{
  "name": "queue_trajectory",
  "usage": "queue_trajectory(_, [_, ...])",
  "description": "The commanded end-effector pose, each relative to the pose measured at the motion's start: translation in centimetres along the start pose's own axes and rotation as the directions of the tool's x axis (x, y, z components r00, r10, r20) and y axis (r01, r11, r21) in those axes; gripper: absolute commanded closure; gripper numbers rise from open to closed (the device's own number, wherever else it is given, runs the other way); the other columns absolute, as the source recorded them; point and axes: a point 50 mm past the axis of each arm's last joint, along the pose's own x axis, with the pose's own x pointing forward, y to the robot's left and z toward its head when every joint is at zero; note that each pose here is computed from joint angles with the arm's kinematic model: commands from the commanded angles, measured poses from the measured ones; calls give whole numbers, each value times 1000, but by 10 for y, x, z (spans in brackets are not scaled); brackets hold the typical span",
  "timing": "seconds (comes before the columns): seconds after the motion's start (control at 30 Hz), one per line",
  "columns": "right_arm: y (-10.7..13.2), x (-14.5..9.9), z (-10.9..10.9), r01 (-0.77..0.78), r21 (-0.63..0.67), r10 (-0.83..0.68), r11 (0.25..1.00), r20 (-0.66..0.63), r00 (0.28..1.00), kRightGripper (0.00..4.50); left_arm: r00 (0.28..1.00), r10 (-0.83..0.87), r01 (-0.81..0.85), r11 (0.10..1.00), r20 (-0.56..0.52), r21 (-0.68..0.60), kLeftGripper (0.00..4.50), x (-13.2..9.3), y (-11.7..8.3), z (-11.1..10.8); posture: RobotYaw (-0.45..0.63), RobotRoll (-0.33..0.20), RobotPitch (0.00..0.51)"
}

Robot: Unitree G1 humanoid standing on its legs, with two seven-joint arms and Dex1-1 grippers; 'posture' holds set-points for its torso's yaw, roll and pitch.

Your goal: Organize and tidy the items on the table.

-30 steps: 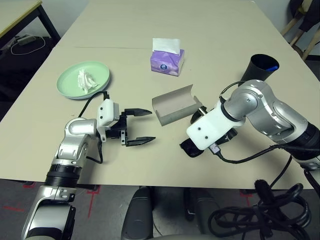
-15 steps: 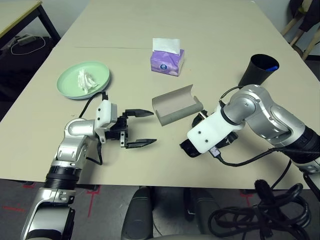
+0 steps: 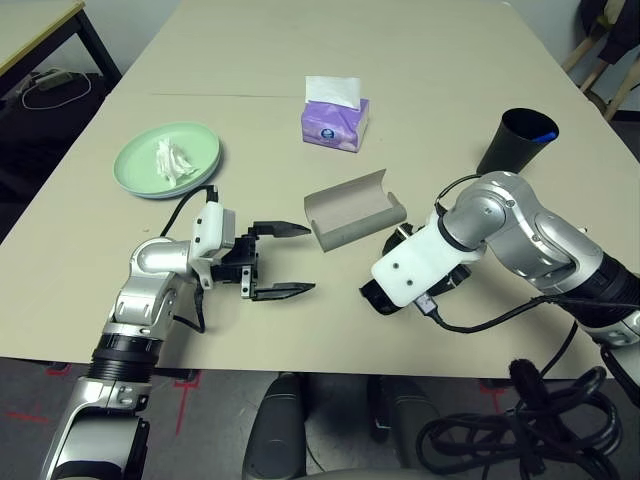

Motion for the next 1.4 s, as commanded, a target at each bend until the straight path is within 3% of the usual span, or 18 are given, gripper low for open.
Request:
queue_trajectory(0.03, [5, 10, -2, -42, -9, 42, 999, -9, 999, 2904, 999, -34, 35, 999, -5, 14, 0, 3, -4, 2, 140, 0, 179])
queue_trajectory(0.1, [6, 11, -2, -43, -11, 43, 999, -11, 999, 3673, 999, -32, 32, 999, -5, 18, 0, 3, -3, 3, 140, 0, 179])
queue_trajectory(0.17, [5, 11, -1, -41, -13, 41, 999, -9, 999, 3908, 1000, -30, 30, 999, -6, 21, 0, 3, -2, 4, 140, 0, 177])
queue_trajectory(0.4, [-2, 1, 0, -5, -19, 5, 1000, 2, 1000, 3910, 1000, -29, 29, 999, -10, 19, 0, 2, -2, 2, 131, 0, 169])
queue_trajectory(0.7, [-17, -53, 5, 100, -5, -99, 995, 57, 993, 4045, 1000, -1, 1, 1000, -4, 12, 0, 0, 1, 2, 105, 0, 154])
queue_trajectory(0.87, [-30, -68, 7, 165, 11, -165, 986, 72, 984, 4045, 995, 100, -100, 995, 16, -3, 0, -3, 8, 5, 100, 0, 145])
queue_trajectory(1.2, [-80, -52, -5, 299, -2, -299, 954, 7, 954, 4046, 986, 163, -163, 987, -20, 4, 0, -10, 5, 8, 156, 0, 148])
queue_trajectory(1.4, [-97, -40, -9, 311, 3, -311, 950, -8, 950, 4046, 983, 183, -182, 983, -32, 35, 0, -12, 1, 10, 180, 0, 152])
